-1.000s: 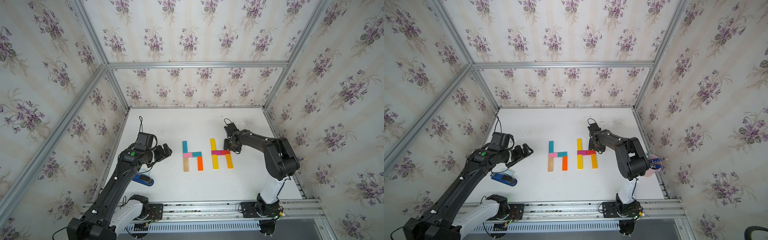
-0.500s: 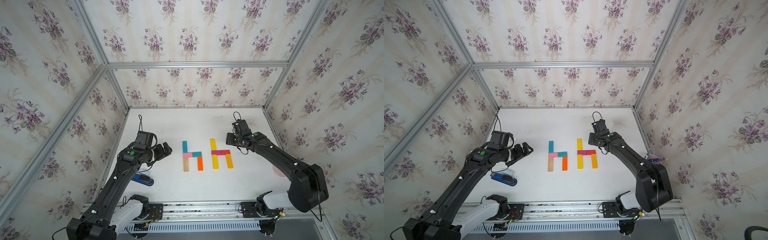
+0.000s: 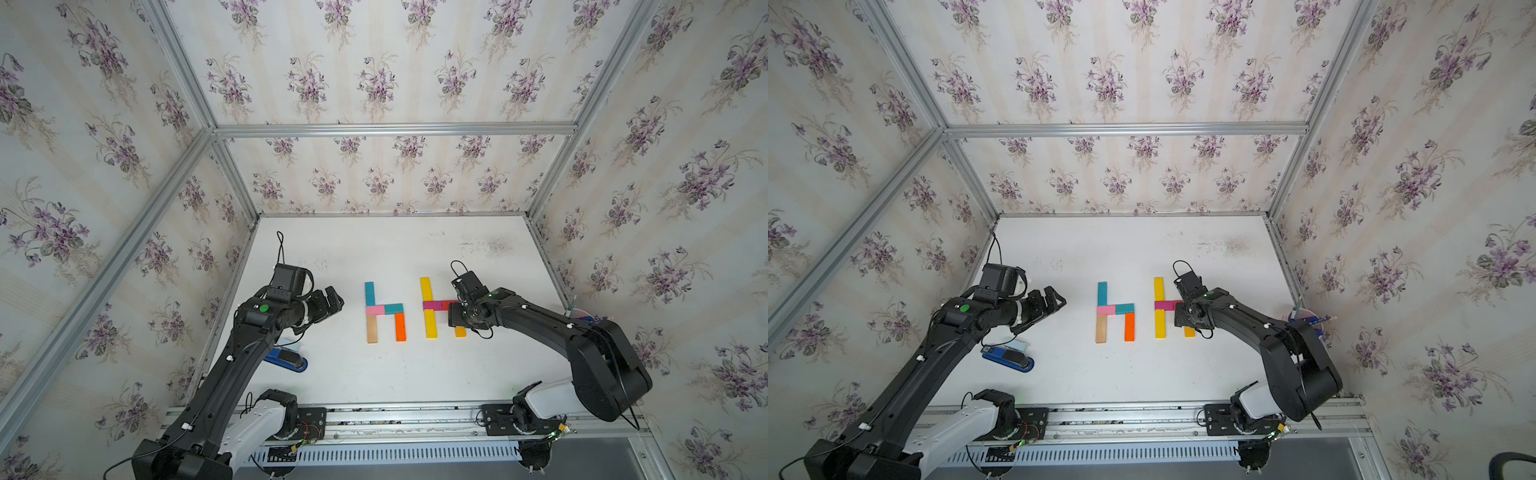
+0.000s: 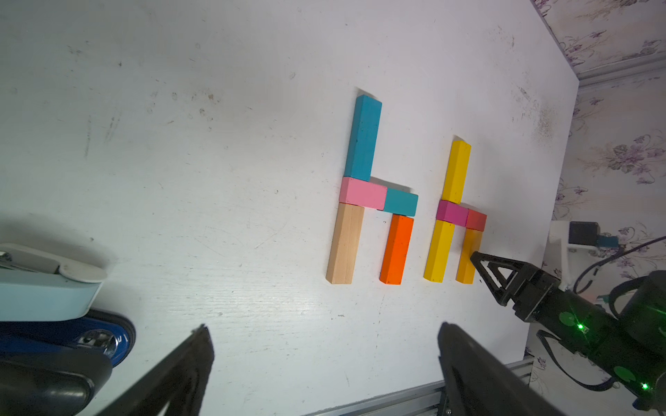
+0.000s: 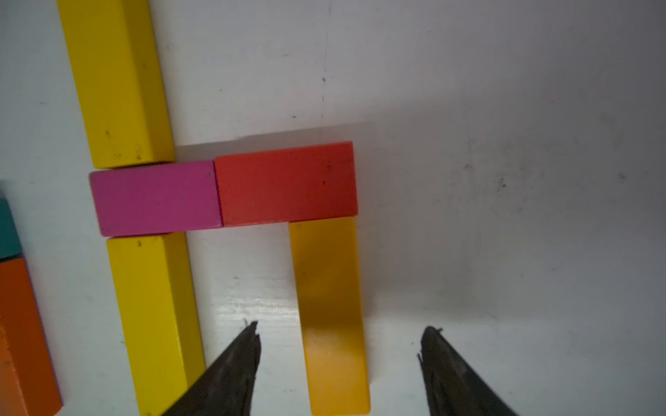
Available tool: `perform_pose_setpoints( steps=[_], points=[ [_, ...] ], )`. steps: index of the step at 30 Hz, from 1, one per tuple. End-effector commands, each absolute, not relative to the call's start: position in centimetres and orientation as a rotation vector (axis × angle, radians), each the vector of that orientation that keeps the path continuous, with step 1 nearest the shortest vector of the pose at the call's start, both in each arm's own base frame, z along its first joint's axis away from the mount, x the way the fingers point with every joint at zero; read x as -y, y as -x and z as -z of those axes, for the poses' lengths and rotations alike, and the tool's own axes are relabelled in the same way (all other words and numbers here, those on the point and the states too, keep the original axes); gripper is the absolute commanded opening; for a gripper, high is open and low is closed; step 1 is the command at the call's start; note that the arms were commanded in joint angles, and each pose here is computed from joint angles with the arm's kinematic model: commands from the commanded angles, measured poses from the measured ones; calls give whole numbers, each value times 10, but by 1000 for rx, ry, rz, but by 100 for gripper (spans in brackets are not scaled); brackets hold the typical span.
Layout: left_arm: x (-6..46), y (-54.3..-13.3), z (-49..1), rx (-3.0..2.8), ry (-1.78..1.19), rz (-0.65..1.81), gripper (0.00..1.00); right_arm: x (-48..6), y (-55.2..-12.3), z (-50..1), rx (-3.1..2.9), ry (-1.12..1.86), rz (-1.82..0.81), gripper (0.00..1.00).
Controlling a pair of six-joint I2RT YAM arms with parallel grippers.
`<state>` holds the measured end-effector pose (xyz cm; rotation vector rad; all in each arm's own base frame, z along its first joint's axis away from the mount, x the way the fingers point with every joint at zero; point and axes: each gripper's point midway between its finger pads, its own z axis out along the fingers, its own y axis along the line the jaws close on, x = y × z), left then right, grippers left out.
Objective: Assemble the letter h with building blocks
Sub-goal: Assemble the building block at the center of the board.
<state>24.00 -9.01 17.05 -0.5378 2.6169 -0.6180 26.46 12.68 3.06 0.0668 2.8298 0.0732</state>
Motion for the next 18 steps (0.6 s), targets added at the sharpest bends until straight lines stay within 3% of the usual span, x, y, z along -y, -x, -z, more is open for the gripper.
perform_pose_setpoints(
  steps=[1, 18],
  points=[
    [89, -242, -171, -2605, 531, 611, 99, -128, -271, -23, -2824, -58, -53, 72],
    [88, -241, -169, -2609, 527, 600, 99, -115, -279, -10, -2839, -97, 48, 71]
  ],
)
